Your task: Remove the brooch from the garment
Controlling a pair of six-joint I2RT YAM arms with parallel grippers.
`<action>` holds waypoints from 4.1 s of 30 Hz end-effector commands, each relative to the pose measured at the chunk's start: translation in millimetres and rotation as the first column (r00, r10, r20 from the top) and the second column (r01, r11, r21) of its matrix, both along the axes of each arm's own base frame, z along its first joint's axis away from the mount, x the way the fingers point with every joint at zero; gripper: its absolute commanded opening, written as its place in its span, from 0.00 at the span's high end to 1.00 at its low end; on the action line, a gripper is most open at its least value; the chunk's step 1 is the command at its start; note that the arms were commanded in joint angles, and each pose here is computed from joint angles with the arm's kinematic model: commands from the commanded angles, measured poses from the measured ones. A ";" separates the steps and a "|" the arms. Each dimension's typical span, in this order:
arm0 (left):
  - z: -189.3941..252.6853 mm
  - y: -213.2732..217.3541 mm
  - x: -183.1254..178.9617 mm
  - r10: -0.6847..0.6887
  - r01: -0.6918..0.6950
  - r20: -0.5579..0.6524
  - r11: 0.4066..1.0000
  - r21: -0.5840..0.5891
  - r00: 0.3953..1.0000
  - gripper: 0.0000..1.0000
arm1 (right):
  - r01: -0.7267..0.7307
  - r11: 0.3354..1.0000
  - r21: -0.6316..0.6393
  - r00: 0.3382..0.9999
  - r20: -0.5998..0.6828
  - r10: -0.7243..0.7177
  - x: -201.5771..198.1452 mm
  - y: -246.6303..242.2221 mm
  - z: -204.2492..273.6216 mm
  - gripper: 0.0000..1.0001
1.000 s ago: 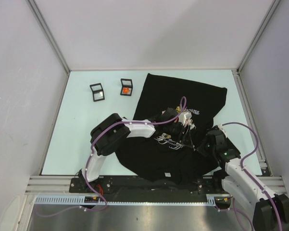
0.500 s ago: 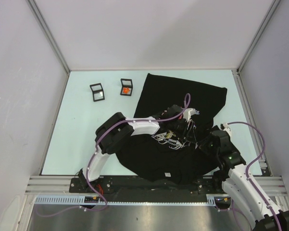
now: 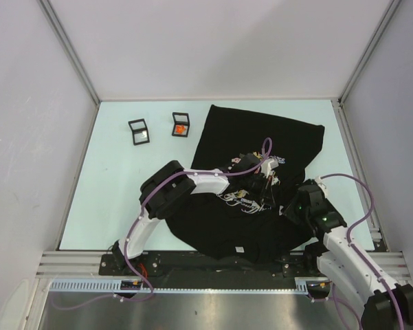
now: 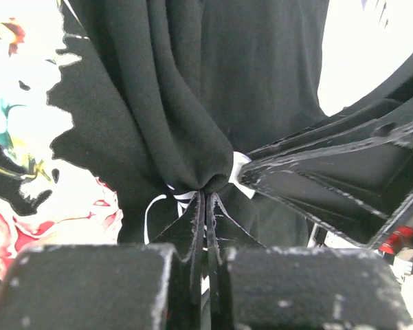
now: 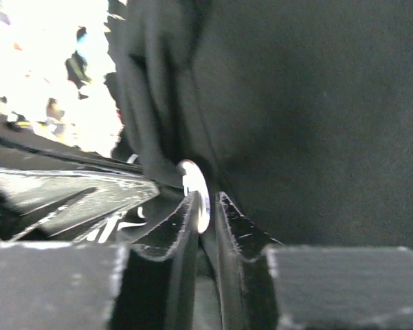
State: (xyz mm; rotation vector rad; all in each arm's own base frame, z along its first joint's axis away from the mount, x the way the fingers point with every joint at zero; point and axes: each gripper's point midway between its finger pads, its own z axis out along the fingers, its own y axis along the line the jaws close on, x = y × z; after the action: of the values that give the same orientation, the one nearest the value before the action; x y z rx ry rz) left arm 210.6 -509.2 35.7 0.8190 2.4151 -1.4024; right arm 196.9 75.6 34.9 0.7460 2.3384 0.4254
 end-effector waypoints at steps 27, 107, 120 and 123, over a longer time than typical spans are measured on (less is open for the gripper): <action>27.4 -8.0 -4.3 -0.052 0.049 -0.035 0.994 -0.097 0.998 0.42 | 0.003 0.997 0.072 0.960 0.279 -0.023 17.2 1.0 28.3 1.00; 161.1 49.7 3.3 0.019 0.009 0.211 0.992 -0.130 0.977 0.19 | -0.023 0.933 -0.359 0.995 -0.097 -0.013 -21.3 -9.8 76.9 1.00; 226.4 165.4 -29.8 0.257 -0.141 0.268 0.911 -0.387 0.928 0.30 | -0.749 0.662 0.043 0.587 0.508 0.631 6.2 166.5 207.1 1.00; 238.0 196.4 -37.3 0.367 -0.215 0.253 0.853 -0.475 0.895 0.29 | -0.830 0.555 0.058 0.467 0.617 0.633 3.5 190.6 234.1 1.00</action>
State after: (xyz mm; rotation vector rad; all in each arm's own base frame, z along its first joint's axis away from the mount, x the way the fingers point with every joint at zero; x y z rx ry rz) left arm 170.9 -338.5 227.9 0.6472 1.9897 -1.4148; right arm 206.0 212.3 191.3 -0.0168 2.2491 0.9172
